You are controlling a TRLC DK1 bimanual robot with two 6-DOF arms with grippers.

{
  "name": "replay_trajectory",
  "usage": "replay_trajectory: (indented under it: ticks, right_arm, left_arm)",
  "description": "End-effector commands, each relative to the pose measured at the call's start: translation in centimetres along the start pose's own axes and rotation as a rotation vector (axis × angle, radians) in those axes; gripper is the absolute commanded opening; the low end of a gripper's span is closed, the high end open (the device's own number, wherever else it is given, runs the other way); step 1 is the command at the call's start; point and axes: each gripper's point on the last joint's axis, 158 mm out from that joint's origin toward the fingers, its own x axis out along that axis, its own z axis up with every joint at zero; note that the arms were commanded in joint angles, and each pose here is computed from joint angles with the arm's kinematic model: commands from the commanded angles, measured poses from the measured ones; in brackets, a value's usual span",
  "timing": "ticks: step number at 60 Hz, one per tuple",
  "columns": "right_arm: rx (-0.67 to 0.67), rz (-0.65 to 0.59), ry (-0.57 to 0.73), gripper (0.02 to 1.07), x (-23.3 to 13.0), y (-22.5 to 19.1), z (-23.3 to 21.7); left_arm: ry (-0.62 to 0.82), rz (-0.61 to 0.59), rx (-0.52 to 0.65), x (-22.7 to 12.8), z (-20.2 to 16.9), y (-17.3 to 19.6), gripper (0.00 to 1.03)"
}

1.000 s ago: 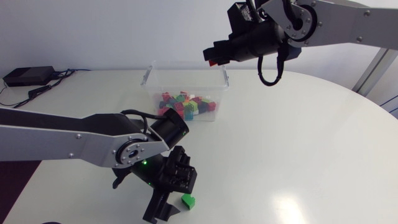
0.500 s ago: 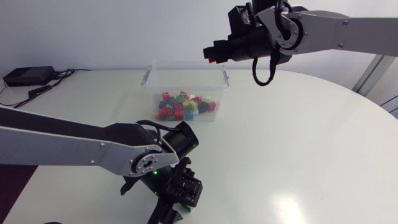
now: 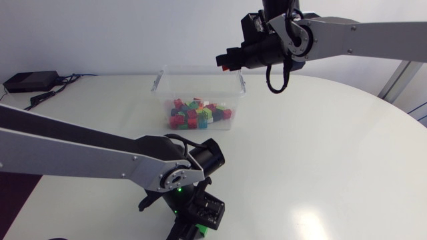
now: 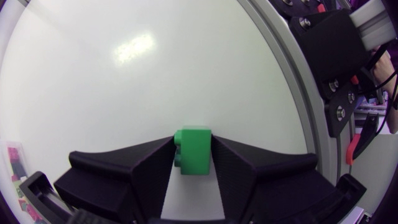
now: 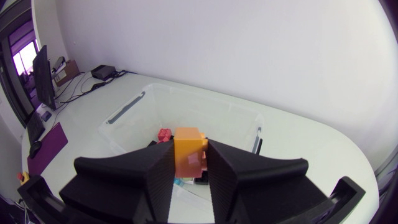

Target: Place the duplo bricks in the container

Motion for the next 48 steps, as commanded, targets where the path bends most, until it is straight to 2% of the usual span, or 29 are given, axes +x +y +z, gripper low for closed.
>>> replay_trajectory:
  ticks: [1, 5, 7, 10, 11, 12, 13, 35, 48]
  right_arm:
    - [0.023, -0.003, -0.01, 0.29, 1.1, -0.5, 0.5]
    - [0.026, -0.008, -0.006, 0.3, 1.6, -0.6, 0.3]
    - [0.031, -0.016, -0.003, 0.41, 1.9, -0.8, 0.2]
    - [0.036, -0.019, 0.024, 0.75, 2.4, -0.9, -0.3]
    - [0.037, -0.017, 0.027, 0.77, 2.5, -0.9, -0.4]
    - [0.038, -0.017, 0.041, 1.01, 2.7, -0.9, -0.7]
    - [0.039, -0.018, 0.041, 1.03, 2.7, -0.9, -0.7]
    - [0.037, -0.032, 0.03, 1.03, -1.1, -1.3, -0.1]
    - [0.041, -0.064, 0.049, 1.03, -5.4, -3.1, -1.5]
  left_arm:
    - [0.01, -0.029, -0.012, 0.4, 0.0, -0.4, 0.37]
    - [0.013, -0.038, -0.02, 0.6, -0.2, -0.8, 0.35]
    - [0.016, -0.043, -0.028, 0.6, -0.5, -1.1, 0.35]
    - [0.017, -0.043, -0.039, 0.6, -0.8, -1.3, 0.34]
    - [0.018, -0.045, -0.04, 0.6, -0.8, -1.4, 0.34]
    - [0.017, -0.042, -0.049, 0.4, -1.0, -1.5, 0.34]
    - [0.017, -0.042, -0.049, 0.4, -1.0, -1.5, 0.34]
    - [-0.023, -0.01, -0.14, -1.4, -1.7, -2.1, 0.29]
    - [-0.048, 0.044, -0.164, -3.9, -2.0, -1.9, 0.28]
